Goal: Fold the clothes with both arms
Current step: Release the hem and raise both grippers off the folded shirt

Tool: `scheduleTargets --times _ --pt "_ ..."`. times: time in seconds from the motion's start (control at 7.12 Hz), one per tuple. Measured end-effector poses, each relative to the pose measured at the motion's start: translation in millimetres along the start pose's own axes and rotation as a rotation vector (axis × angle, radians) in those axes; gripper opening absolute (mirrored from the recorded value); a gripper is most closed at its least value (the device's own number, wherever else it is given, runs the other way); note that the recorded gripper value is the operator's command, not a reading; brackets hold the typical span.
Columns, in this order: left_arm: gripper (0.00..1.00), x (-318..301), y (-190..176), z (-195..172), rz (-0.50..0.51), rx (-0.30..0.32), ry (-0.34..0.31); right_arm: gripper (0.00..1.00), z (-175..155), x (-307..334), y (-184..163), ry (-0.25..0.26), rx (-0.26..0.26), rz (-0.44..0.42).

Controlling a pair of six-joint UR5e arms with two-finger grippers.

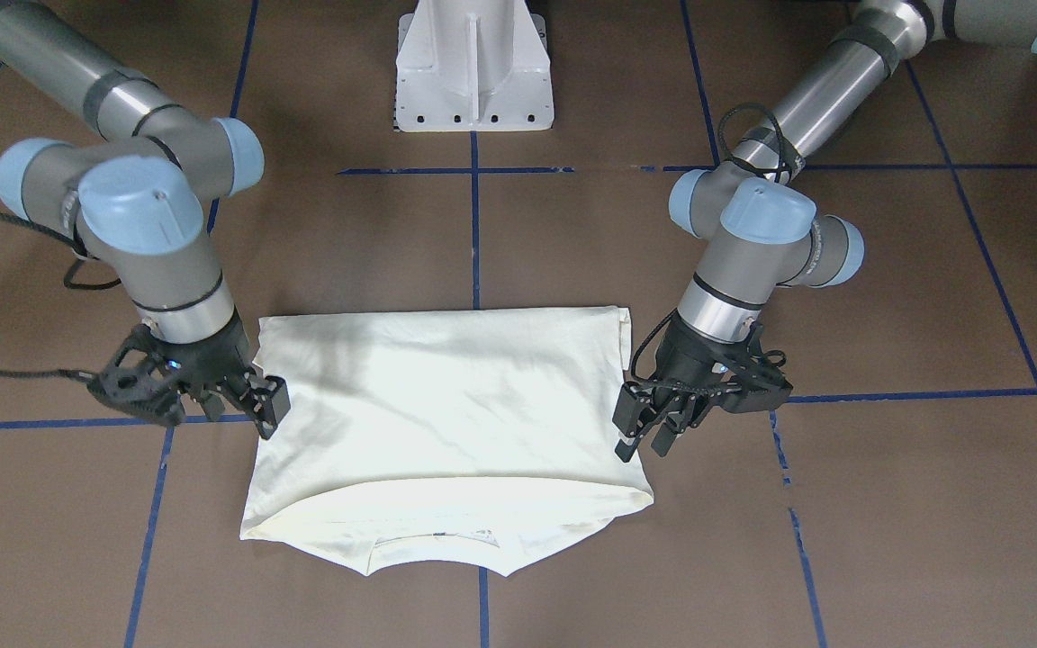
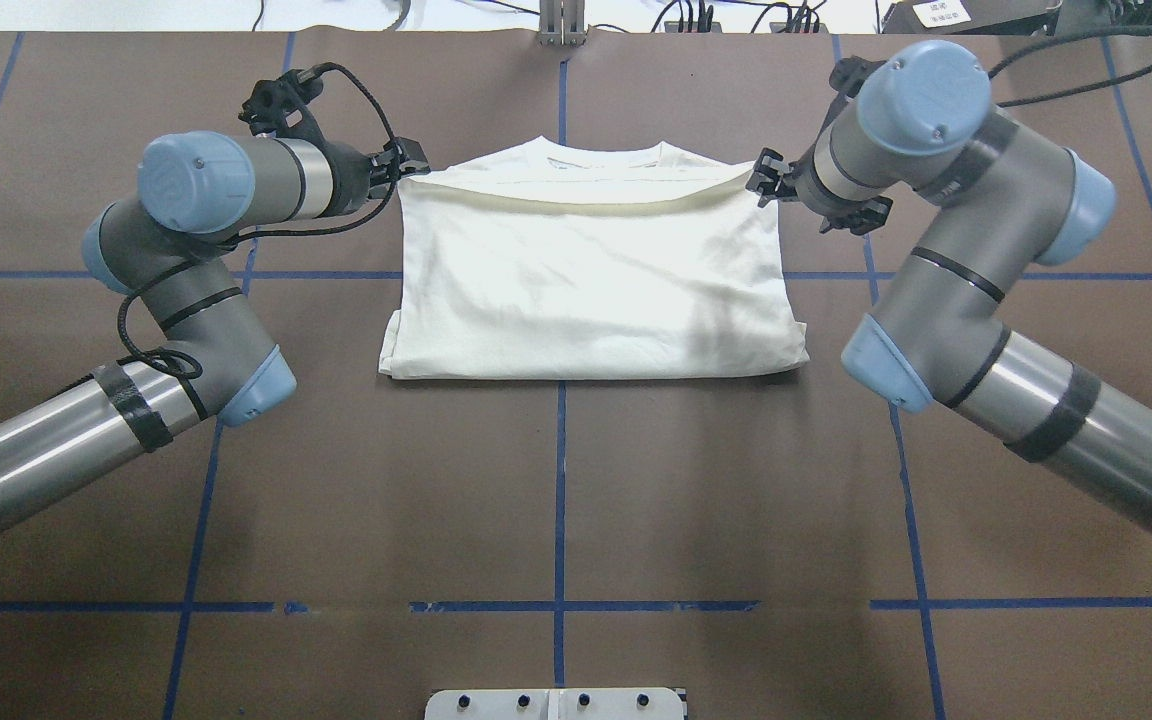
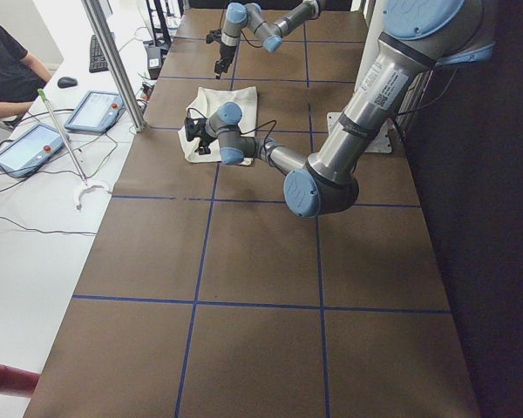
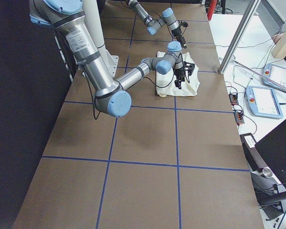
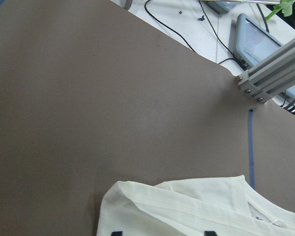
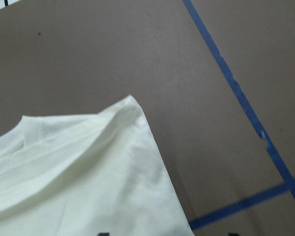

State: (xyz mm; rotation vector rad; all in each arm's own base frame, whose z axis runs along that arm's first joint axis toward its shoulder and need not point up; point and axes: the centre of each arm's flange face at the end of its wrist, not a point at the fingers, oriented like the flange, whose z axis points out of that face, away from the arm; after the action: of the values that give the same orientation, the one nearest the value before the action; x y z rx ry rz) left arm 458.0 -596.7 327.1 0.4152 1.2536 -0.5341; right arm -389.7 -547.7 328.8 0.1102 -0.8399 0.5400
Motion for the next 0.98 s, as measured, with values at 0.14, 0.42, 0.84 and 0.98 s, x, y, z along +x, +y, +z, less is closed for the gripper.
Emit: scheduleTargets --times 0.14,0.42,0.84,0.98 --pt "0.72 1 2 -5 0.000 -0.010 0.023 0.99 -9 22 38 -0.014 -0.040 0.062" --pt "0.73 -1 3 -10 -0.002 -0.016 0.036 0.82 -1 48 104 0.011 -0.055 0.123" --pt "0.73 -3 4 -16 -0.002 -0.013 0.041 0.70 34 41 111 0.054 0.010 0.132" --pt "0.73 -3 4 -19 -0.002 -0.012 0.044 0.47 43 46 108 0.073 0.020 0.132"
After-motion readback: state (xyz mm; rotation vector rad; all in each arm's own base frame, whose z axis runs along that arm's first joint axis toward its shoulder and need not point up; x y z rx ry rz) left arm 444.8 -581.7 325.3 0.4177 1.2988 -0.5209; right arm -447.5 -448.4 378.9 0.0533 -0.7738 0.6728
